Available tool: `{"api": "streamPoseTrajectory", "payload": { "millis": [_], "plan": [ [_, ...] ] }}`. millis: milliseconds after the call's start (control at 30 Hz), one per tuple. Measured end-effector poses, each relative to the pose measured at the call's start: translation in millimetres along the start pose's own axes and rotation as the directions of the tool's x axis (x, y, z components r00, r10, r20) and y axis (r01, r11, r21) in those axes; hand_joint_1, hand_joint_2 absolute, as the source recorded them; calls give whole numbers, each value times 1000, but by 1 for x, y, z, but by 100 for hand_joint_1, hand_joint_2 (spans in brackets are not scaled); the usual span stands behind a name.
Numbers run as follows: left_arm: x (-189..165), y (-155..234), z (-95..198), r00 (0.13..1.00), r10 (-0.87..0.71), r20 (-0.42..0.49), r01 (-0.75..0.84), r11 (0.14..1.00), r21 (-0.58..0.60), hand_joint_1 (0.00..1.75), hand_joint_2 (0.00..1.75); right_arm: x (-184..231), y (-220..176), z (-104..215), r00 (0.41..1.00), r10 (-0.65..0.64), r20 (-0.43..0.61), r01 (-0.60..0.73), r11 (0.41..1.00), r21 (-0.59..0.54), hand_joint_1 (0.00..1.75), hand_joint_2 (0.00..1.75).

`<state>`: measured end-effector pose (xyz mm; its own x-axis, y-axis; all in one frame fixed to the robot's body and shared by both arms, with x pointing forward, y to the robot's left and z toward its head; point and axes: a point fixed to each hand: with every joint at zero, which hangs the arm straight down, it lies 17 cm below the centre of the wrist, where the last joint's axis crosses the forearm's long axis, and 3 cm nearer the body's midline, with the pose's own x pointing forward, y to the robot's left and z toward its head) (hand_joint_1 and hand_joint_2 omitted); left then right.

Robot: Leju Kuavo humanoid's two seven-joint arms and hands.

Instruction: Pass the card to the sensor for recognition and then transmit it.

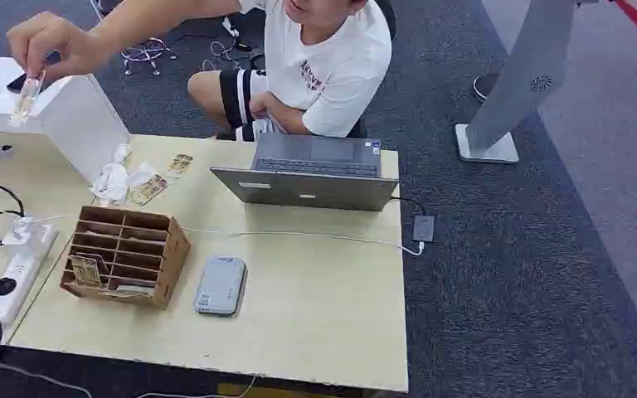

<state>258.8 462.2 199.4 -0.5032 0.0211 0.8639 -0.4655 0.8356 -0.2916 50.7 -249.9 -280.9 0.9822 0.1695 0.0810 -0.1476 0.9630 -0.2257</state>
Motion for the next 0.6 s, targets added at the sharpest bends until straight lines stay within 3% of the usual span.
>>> {"api": "streamPoseTrajectory", "payload": {
  "millis": [600],
  "plan": [
    [-29,-125,-68,945,-318,80,328,917,-226,0,175,1,6,1,991,130,14,-130,991,20,0,175]
  ]
}}
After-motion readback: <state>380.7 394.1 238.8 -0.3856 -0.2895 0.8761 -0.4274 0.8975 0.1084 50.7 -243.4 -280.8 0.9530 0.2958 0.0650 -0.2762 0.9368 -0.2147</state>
